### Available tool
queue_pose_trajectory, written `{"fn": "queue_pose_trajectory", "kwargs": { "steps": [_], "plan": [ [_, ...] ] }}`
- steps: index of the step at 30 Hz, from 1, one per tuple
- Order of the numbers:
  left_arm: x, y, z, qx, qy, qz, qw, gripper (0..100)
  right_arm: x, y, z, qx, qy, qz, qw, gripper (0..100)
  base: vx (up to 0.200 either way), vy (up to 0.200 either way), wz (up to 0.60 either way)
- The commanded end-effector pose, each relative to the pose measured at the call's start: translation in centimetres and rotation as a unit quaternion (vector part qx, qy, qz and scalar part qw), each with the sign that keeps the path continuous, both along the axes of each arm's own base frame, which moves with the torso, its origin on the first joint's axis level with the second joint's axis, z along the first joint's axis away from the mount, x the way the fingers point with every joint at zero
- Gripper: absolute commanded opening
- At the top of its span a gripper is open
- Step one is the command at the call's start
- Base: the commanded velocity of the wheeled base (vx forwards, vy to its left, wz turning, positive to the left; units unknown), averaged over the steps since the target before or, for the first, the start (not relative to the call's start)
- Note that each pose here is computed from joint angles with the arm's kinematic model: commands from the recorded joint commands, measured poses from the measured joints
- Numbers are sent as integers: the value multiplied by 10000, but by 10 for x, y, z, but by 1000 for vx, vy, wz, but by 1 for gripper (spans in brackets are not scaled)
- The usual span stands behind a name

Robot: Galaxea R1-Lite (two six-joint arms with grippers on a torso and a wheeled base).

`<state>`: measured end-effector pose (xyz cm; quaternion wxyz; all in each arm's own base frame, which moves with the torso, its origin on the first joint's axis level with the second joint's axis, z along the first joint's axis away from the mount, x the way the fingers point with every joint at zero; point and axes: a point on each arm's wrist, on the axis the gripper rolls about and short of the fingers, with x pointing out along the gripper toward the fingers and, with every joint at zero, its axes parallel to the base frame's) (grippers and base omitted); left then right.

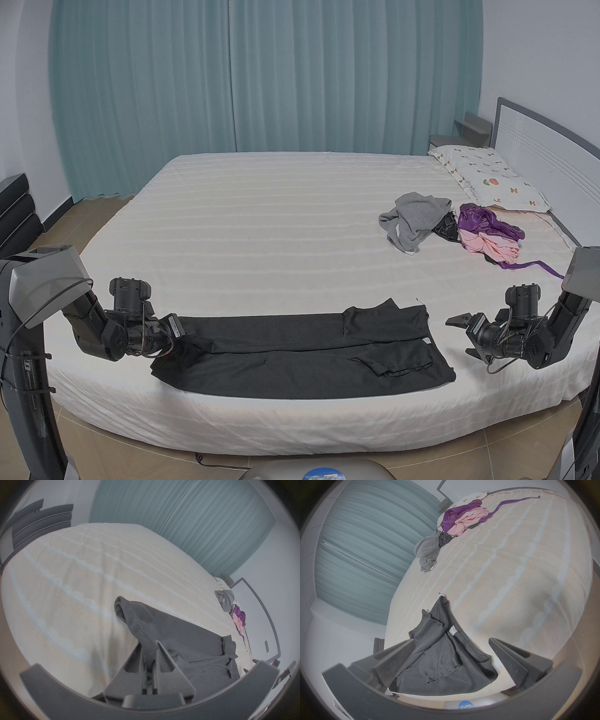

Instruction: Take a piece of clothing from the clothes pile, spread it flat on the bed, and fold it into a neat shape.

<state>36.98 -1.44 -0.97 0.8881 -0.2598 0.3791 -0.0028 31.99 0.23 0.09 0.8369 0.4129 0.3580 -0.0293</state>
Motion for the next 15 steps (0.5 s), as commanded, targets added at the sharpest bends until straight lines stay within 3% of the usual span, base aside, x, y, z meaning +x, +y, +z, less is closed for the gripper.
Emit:
{"fn": "queue_pose_trajectory", "kwargs": {
  "steps": [1,6,15],
  "plan": [
    [-2,-8,17,19,-204,-83,9998,0,0,0,0,4,3,-9,10000,100,0,-200,0],
    [-1,-20,29,125,-387,-112,9991,0,0,1,0,4,3,7,10000,100,0,-200,0],
    [5,-65,61,328,-381,-456,9977,0,-2,3,-3,-7,76,62,10000,100,0,-200,0]
  ]
}}
